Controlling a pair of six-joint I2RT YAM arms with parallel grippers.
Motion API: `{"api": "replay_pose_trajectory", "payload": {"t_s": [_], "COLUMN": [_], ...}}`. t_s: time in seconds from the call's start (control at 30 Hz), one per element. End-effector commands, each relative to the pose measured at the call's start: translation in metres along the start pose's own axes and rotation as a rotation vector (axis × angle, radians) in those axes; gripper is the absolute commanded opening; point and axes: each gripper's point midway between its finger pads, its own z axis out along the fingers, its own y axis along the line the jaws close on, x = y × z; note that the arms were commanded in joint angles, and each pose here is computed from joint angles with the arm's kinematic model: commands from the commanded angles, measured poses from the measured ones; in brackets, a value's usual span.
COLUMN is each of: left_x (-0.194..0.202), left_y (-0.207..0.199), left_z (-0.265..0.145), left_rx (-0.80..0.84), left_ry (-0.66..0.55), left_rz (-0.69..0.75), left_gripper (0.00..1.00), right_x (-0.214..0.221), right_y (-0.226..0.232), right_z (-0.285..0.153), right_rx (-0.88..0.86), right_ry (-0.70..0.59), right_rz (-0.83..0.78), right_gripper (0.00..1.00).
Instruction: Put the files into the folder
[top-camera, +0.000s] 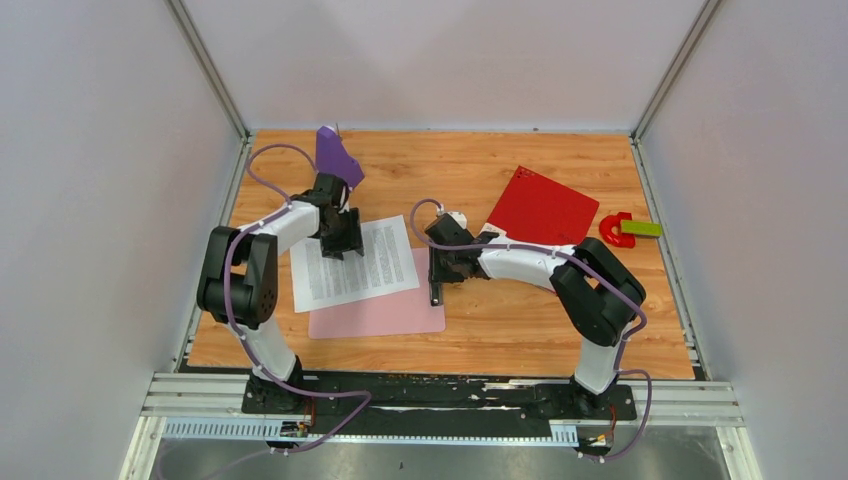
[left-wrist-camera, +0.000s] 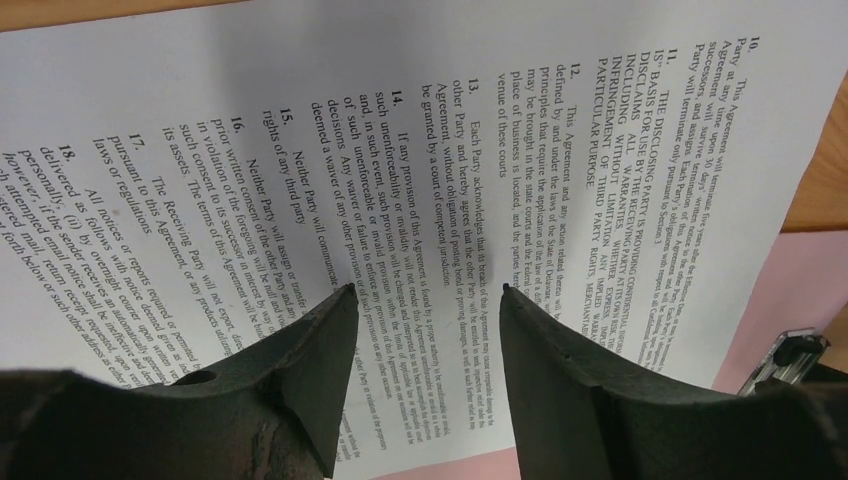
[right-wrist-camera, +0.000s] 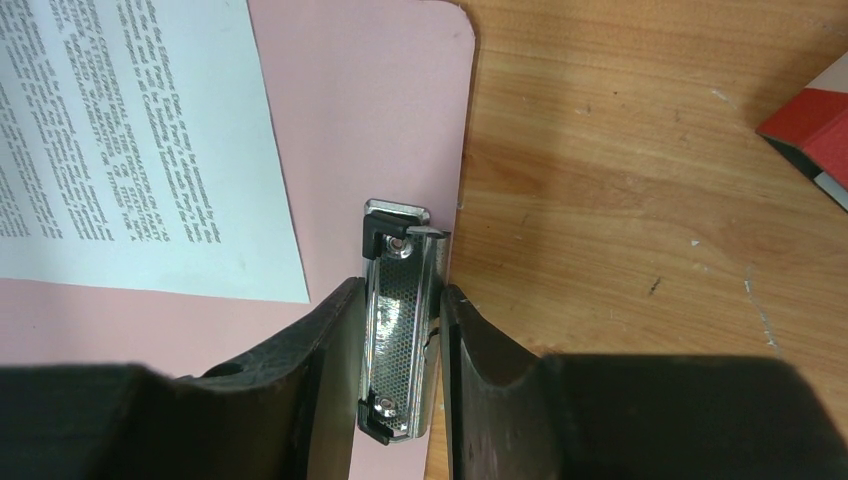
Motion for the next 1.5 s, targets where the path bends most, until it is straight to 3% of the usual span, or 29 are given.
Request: {"api": "replay_pose_trajectory", "payload": {"t_s": [0.0,0.33,0.93,1.3,1.47], "left_x": [0.040,0.073,0.089,0.089,0.088], "left_y": [-0.007,0.010,-0.019,-0.019,-0.021], "left_z": [0.004,-0.008,-0.006,-0.006,-0.008], "left_rx": [0.016,-0.106,-0.014,-0.012,-0.004], "left_ry": [0.093,0.137,0.134,0.120,0.116], "left_rz": [0.051,0.157,0.234,0.233,0.226], "left_gripper": [0.62,0.59,0.56,0.55,0.56], "right_x": [0.035,0.036,0.032,0.011,0.018], "right_y": [-0.034,-0.040,-0.032,-0.022,-0.025], "right_z": [0.020,0.021,0.016,-0.007,-0.007], "right_rx": [0.116,0.139,0.103,0.057,0.080], "right_ry": [0.103,0.107,0.114,0.071,0.092], "right_rz": [0.000,0.021,0.016,-0.080,-0.101], "right_gripper": [0.09,0.09,0.10,0.38,0.43]}}
